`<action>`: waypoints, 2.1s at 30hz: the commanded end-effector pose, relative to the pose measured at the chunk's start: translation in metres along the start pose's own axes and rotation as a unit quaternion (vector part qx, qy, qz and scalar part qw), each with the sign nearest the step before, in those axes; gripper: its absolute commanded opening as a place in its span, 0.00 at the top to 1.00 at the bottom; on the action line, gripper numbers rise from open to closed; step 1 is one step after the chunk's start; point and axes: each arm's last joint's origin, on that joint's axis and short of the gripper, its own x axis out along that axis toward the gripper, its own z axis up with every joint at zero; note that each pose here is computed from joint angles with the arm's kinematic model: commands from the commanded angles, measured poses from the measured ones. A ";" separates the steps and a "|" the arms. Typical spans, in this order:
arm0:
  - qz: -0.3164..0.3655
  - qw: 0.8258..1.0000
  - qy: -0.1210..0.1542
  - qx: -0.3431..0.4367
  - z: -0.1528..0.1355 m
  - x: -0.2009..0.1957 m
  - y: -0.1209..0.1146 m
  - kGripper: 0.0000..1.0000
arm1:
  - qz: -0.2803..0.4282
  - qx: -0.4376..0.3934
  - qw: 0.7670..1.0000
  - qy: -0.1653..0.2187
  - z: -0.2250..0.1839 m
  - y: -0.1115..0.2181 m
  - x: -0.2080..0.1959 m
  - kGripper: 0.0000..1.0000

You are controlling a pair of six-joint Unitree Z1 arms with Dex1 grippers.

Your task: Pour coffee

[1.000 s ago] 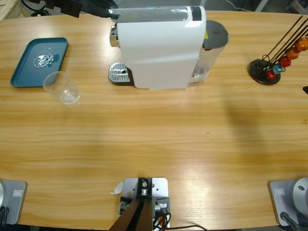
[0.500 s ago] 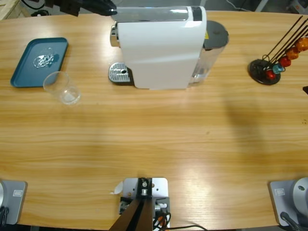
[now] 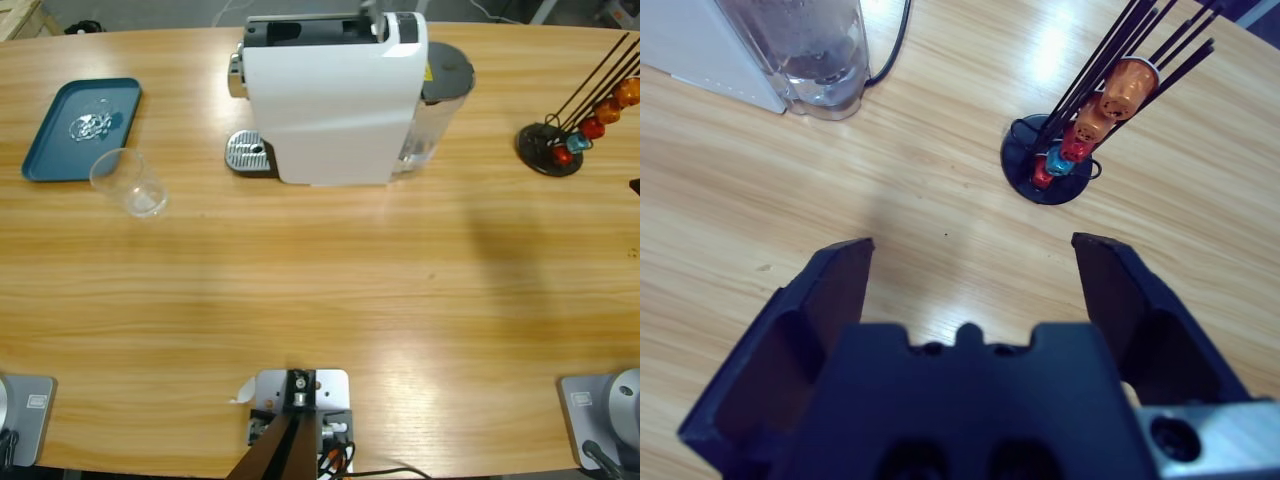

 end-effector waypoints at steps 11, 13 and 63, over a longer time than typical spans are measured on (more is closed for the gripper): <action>0.066 0.944 0.001 0.322 -0.099 -0.074 -0.024 0.02 | -0.118 0.160 0.979 -0.053 -0.012 -0.022 0.049 0.23; 0.127 0.933 0.046 0.333 -0.124 -0.085 -0.024 0.02 | -0.120 0.170 0.976 -0.057 -0.012 -0.023 0.063 0.24; 0.277 0.894 0.070 0.346 -0.163 -0.109 -0.018 0.01 | -0.157 0.167 0.971 -0.066 0.000 -0.032 0.140 0.49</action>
